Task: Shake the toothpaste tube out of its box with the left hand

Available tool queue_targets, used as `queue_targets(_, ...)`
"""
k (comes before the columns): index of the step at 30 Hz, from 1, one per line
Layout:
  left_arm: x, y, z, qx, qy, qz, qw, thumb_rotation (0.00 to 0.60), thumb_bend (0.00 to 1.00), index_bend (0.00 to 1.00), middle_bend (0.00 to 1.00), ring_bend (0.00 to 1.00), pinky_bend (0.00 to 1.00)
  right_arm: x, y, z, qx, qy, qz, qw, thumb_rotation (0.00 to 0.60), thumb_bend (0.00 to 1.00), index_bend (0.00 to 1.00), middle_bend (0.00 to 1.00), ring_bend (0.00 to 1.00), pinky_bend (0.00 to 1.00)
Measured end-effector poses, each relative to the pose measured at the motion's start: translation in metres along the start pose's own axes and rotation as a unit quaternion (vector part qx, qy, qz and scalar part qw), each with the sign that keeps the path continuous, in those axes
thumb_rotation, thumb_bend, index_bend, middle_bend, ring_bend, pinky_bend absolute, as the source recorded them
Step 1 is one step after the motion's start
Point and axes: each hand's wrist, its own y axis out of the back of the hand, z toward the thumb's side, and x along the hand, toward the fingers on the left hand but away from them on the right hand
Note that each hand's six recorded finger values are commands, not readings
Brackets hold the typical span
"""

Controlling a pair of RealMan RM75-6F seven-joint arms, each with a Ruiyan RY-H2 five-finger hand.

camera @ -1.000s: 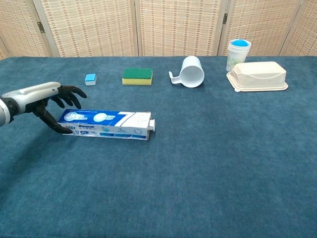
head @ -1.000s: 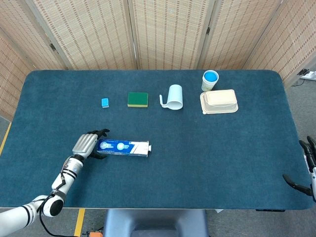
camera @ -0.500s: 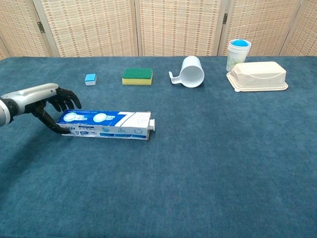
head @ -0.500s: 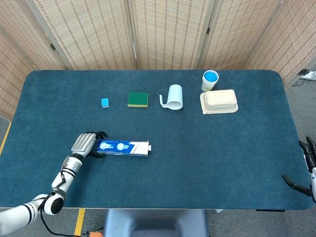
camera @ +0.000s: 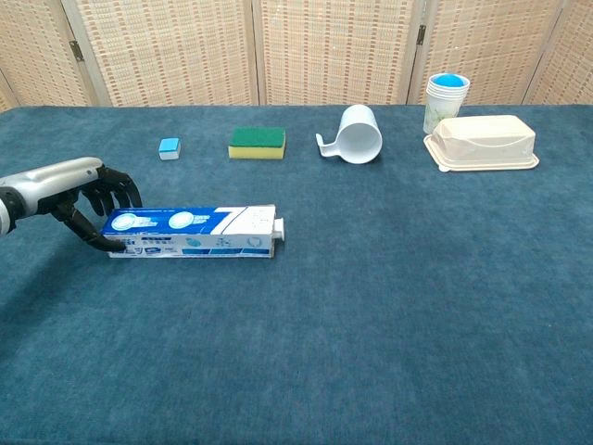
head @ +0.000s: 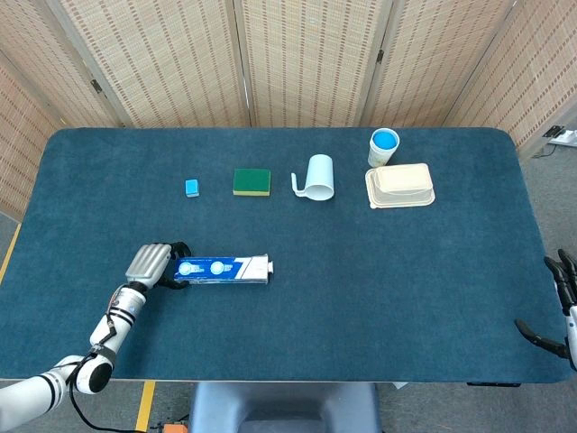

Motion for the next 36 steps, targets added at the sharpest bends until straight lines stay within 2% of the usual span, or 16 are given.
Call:
queue_targets(11,-0.014,0.019,0.009,0.095,-0.020,0.029,0.9948,0.600,0.19,0.40,0.49,0.44,0.39,-0.002,-0.002,0.000,0.008,-0.007,0.001,0.9999,0.600,0.22,0.00,0.00,0.00,0.00)
queue_targets(20,-0.030,0.047,0.030,0.191,-0.048,0.057,0.9786,0.600,0.19,0.40,0.49,0.44,0.40,-0.004,-0.006,0.002,0.017,-0.012,0.002,0.9998,0.600,0.22,0.00,0.00,0.00,0.00)
queue_targets(26,-0.030,0.060,0.047,0.256,-0.076,0.079,0.9604,0.600,0.19,0.40,0.49,0.44,0.40,-0.005,-0.008,0.004,0.018,-0.010,0.006,0.9998,0.600,0.22,0.00,0.00,0.00,0.00)
queue_targets(33,-0.034,0.083,0.065,0.338,-0.121,0.127,0.9244,0.600,0.19,0.40,0.50,0.44,0.40,-0.007,-0.009,0.003,0.022,-0.017,0.007,0.9996,0.600,0.22,0.00,0.00,0.00,0.00)
queue_targets(36,-0.035,0.094,0.066,0.353,-0.126,0.131,0.9179,0.600,0.19,0.42,0.51,0.45,0.40,-0.009,-0.010,0.004,0.024,-0.017,0.009,0.9995,0.600,0.22,0.00,0.00,0.00,0.00)
